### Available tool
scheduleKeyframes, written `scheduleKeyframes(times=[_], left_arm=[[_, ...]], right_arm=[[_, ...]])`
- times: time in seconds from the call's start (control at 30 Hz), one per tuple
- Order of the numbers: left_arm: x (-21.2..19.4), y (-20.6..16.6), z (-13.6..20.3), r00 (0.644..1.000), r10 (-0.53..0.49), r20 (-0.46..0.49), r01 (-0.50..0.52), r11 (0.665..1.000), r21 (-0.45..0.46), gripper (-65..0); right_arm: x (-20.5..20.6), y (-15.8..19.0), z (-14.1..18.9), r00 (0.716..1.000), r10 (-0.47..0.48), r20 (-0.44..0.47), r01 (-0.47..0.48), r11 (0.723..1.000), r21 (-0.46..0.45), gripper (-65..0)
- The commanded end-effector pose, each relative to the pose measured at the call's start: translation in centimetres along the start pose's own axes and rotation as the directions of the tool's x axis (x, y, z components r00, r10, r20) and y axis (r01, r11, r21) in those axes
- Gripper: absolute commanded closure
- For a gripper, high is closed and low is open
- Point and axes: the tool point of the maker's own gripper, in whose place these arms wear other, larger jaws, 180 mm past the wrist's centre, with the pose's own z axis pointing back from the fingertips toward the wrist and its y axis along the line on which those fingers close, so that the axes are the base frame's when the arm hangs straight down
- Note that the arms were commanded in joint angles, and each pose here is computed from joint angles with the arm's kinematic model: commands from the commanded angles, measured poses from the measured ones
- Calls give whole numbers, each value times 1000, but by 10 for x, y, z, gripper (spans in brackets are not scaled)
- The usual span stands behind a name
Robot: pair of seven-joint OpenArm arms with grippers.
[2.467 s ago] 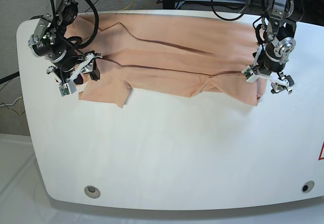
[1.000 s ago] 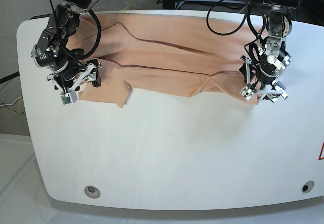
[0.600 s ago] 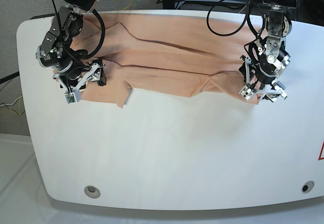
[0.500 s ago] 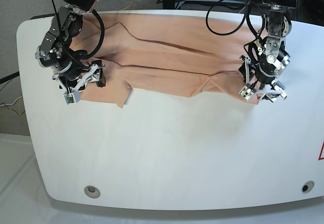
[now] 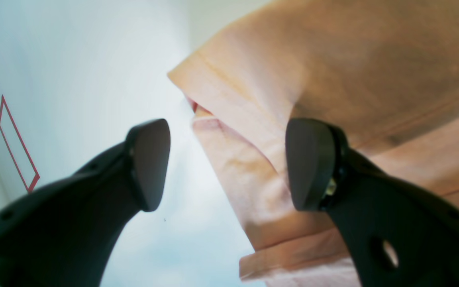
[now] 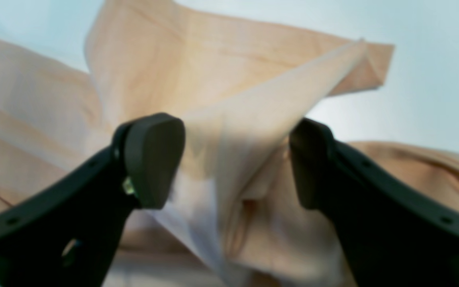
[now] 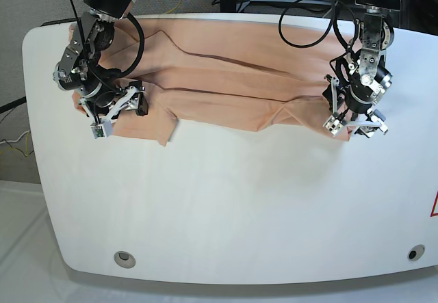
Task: Fold the T-shirt properly
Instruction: 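Open the right gripper and lower both grippers onto the shirt edges, then close the right gripper on the shirt corner and pull it away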
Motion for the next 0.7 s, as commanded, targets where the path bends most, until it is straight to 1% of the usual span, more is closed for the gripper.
scheduleKeyframes(times=[0.0, 0.07, 0.13, 0.2, 0.23, 0.3, 0.37, 0.4, 0.43, 0.67], left_arm=[[7, 13, 3, 1000, -2, 26, 1, 999, 35, -414], [7, 13, 3, 1000, -2, 25, 1, 999, 34, -414], [7, 13, 3, 1000, -2, 25, 1, 999, 34, -414], [7, 13, 3, 1000, -2, 25, 1, 999, 34, -414], [7, 13, 3, 1000, -2, 25, 1, 999, 34, -414], [7, 13, 3, 1000, -2, 25, 1, 999, 34, -414], [7, 13, 3, 1000, -2, 25, 1, 999, 34, -414], [7, 13, 3, 1000, -2, 25, 1, 999, 34, -414], [7, 13, 3, 1000, -2, 25, 1, 999, 34, -414], [7, 13, 3, 1000, -2, 26, 1, 999, 35, -414]], right_arm=[[15, 3, 0, 999, 27, 45, -28, 1000, 13, -387], [16, 7, -1, 998, 55, 37, -55, 998, 22, -325], [17, 14, -4, 996, 83, 27, -84, 996, 36, -217], [17, 20, -6, 995, 102, 21, -102, 993, 50, -71], [17, 22, -7, 994, 107, 19, -108, 993, 55, -9], [18, 22, -7, 994, 108, 22, -109, 993, 55, 0], [21, 23, -6, 993, 114, 28, -116, 992, 52, -20], [22, 23, -5, 993, 117, 32, -118, 992, 51, -18], [24, 24, -4, 992, 121, 39, -123, 991, 49, 0], [33, 27, 6, 986, 151, 72, -153, 988, 35, 0]])
